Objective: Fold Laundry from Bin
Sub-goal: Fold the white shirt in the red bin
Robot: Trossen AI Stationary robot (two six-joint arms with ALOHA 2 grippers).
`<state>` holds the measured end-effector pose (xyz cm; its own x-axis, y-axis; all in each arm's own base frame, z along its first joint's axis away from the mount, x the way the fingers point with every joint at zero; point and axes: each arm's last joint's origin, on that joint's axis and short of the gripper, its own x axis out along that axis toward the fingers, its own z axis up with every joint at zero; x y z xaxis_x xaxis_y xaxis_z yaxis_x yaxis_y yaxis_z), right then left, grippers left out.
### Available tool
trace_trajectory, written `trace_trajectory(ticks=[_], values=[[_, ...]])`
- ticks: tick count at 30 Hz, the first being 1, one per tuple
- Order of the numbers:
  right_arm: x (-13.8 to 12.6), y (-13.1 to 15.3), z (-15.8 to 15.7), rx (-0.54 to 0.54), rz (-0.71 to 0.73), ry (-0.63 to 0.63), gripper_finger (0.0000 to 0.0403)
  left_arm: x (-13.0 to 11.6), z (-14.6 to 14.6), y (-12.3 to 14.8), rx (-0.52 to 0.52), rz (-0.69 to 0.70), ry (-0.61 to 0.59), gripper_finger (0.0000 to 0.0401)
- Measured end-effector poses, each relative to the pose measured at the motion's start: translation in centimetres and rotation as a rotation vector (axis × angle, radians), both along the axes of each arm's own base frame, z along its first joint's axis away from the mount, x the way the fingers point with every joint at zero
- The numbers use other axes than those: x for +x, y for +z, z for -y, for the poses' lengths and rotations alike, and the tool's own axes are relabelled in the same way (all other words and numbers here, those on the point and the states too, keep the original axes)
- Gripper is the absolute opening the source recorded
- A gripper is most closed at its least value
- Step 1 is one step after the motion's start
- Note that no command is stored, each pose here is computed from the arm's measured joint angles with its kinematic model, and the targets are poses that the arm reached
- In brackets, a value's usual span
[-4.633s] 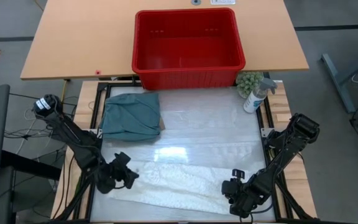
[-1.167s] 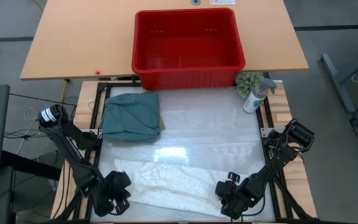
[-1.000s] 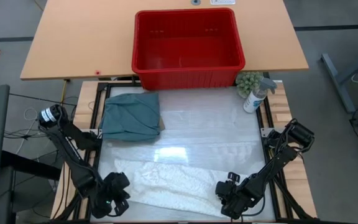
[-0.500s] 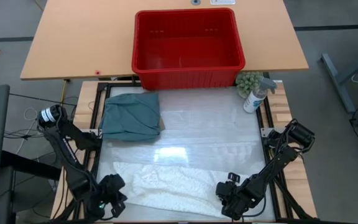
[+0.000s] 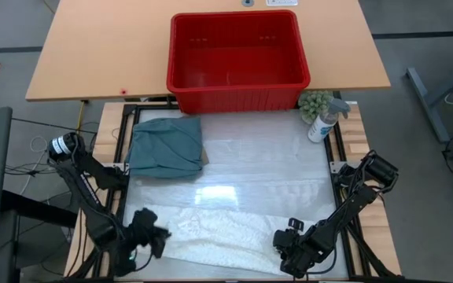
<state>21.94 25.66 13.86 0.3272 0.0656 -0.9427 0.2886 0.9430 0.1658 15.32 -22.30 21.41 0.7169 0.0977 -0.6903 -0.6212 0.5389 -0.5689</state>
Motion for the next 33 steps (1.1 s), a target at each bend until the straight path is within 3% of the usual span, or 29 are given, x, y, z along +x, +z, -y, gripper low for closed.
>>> trace_trajectory(ticks=[5, 8, 11, 15, 26, 33], values=[[0.0, 0.0, 0.0, 0.002, 0.001, -0.003, 0.0203, 1.0, -2.5, -0.6, 0.137, -0.138, 0.052, 0.0092], [0.0, 0.0, 0.0, 0.003, 0.001, -0.003, 0.0203, 2.0, -3.2, -0.7, 0.18, -0.219, -0.046, 0.0092], [0.0, 0.0, 0.0, 0.003, 0.001, -0.003, 0.0203, 3.2, -3.4, -0.6, 0.157, -0.264, -0.157, 0.0092], [0.0, 0.0, 0.0, 0.003, 0.002, -0.004, 0.0203, 5.1, -3.8, -0.3, 0.136, -0.242, -0.298, 0.0092], [0.2, 0.0, 0.1, -0.002, 0.01, -0.016, 0.0203, 9.7, -9.2, -0.1, 0.237, -0.269, -0.468, 0.0088], [0.1, 0.0, 0.1, 0.005, 0.015, -0.043, 0.0203, 11.4, -11.0, 0.3, 0.264, -0.189, -0.778, 0.0133]])
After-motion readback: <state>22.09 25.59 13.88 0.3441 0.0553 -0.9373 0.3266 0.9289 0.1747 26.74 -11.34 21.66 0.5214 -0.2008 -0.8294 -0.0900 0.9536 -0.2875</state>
